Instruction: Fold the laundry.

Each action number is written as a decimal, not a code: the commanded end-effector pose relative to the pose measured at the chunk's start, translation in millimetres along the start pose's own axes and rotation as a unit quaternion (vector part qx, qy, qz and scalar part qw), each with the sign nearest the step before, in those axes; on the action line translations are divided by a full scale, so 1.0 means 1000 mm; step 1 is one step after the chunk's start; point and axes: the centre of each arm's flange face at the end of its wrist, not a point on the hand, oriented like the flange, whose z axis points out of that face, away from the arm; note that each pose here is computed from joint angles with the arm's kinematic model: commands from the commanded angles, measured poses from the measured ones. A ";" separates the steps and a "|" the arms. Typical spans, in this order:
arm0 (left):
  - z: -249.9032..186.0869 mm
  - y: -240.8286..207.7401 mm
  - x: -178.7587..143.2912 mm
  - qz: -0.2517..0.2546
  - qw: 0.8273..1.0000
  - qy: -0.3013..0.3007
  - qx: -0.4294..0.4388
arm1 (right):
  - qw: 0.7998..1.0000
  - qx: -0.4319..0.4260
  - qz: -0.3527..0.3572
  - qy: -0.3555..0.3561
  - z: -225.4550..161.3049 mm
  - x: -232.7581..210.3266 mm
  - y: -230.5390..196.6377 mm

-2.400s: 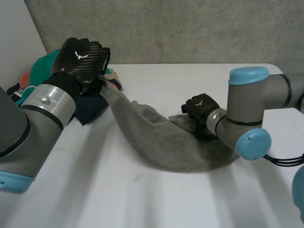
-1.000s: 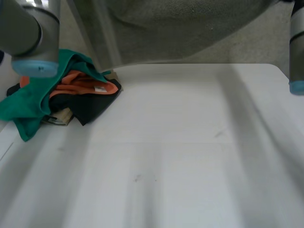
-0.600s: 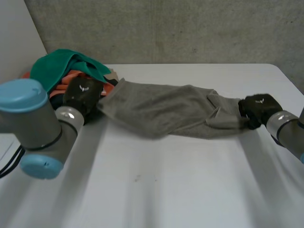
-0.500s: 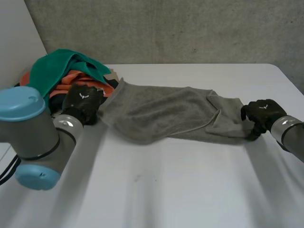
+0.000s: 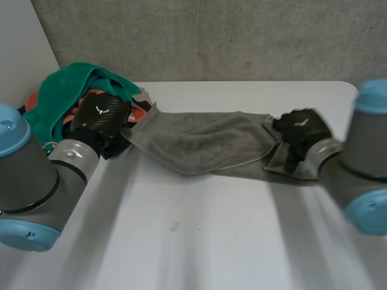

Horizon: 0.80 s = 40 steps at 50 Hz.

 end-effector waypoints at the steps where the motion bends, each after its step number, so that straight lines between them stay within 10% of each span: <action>1: 0.002 -0.004 -0.002 0.000 1.000 -0.004 0.007 | 0.999 -0.034 -0.026 -0.018 0.025 -0.034 0.028; 40: 0.008 -0.011 -0.012 -0.001 1.000 -0.018 0.016 | 0.995 -0.038 -0.082 0.036 0.059 0.004 0.037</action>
